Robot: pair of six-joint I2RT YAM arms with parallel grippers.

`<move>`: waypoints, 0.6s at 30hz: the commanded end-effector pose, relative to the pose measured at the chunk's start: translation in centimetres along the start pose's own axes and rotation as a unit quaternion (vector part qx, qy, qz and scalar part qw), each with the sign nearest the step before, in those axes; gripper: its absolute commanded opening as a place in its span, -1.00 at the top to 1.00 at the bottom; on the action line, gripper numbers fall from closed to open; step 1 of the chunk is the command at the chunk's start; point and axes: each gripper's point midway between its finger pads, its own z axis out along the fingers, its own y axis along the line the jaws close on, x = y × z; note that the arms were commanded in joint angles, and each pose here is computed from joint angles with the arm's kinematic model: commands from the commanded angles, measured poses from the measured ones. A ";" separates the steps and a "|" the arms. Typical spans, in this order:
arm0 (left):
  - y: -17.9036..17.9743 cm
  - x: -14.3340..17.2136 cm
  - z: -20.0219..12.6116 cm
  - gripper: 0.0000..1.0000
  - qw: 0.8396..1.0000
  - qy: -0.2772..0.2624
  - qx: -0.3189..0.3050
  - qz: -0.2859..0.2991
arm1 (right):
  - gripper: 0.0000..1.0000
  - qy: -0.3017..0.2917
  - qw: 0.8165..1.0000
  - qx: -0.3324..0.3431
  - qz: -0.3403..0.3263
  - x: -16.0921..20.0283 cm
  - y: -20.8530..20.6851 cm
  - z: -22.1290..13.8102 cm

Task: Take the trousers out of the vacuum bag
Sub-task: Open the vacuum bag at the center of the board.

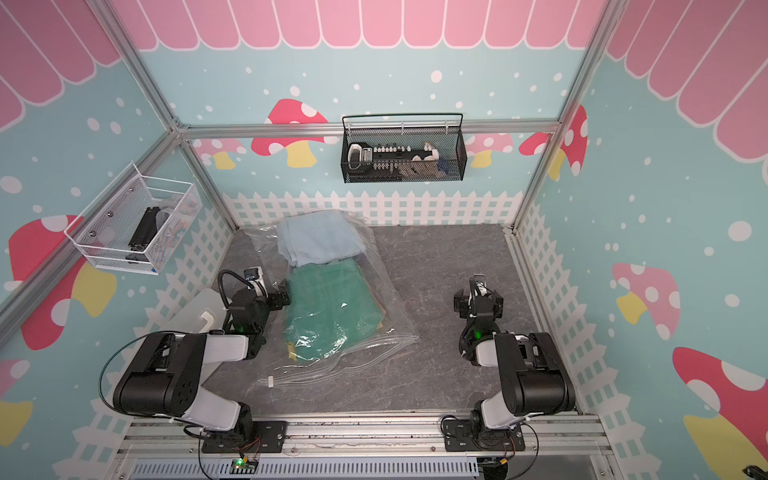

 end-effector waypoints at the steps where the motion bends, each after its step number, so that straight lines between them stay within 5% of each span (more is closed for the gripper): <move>1: -0.2 -0.2 0.1 -0.98 1.000 -0.002 0.006 0.006 | -0.98 -0.008 1.000 -0.003 -0.008 -0.6 0.3 0.2; 18: -0.2 -0.1 0.1 -0.99 1.000 0.000 0.006 0.006 | -0.97 -0.008 1.000 -0.003 -0.007 -0.6 0.2 0.2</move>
